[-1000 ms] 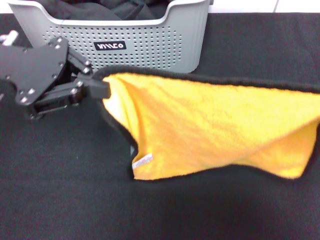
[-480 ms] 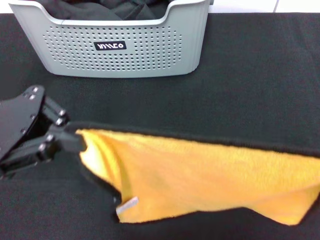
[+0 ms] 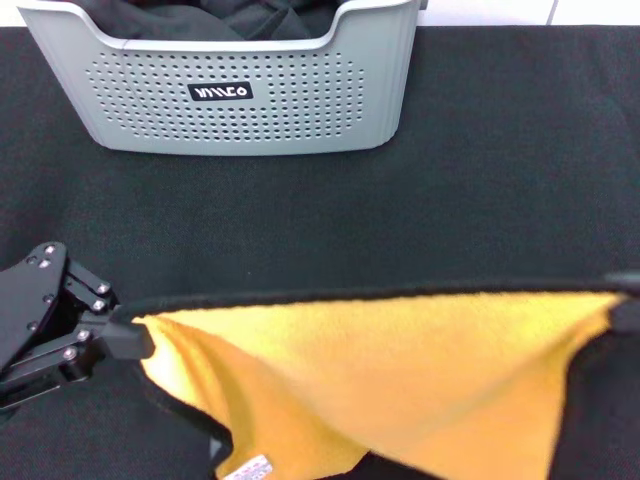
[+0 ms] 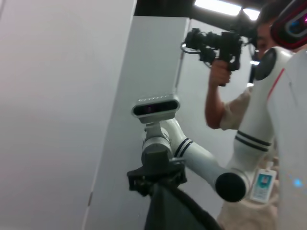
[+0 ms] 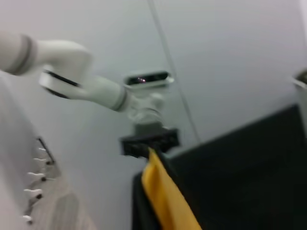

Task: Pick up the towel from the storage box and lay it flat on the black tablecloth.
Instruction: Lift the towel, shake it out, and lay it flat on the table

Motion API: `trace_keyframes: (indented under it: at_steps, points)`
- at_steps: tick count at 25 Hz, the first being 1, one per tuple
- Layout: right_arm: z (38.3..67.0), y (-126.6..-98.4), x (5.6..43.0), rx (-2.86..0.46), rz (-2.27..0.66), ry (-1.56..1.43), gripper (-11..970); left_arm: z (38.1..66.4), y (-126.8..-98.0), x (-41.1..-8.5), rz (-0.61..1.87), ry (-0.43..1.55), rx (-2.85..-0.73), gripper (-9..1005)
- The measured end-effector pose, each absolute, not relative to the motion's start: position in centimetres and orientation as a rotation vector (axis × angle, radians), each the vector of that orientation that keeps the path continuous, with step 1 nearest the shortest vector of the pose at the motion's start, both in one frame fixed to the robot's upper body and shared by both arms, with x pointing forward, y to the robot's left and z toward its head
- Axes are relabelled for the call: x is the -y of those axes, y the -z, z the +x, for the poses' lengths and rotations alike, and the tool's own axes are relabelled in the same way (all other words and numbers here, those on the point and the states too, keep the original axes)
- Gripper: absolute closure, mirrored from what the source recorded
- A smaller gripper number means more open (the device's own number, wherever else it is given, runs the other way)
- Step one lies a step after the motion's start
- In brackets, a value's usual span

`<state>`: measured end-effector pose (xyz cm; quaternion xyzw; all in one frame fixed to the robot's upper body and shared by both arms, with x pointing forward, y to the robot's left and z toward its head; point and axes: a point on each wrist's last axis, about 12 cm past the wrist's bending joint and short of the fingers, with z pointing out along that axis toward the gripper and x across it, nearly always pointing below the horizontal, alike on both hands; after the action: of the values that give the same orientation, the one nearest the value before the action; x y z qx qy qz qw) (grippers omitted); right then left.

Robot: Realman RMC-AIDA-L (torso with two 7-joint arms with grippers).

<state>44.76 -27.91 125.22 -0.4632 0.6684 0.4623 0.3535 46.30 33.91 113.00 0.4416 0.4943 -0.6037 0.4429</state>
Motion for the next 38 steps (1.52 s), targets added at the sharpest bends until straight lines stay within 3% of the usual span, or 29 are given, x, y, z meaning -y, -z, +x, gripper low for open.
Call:
trace_keyframes:
  at_steps: [5,12,24,38]
  points:
    - [49.3,-122.5,26.6,-1.775,-1.181,-1.206,941,47.0,-112.0,-34.1,1.058,1.457,-1.325,980]
    - [53.0,-119.6,26.4,-1.87,-1.144,-1.104,941,50.6,-111.7,-32.3,1.05,1.334,-1.414,980]
    - [58.1,-116.5,25.0,-1.948,-1.088,-0.953,941,55.2,-111.1,-29.4,1.022,1.075,-1.515,981]
    - [61.5,-115.0,24.1,-2.053,-1.065,-0.702,942,58.1,-108.6,-26.9,1.069,0.811,-1.678,981]
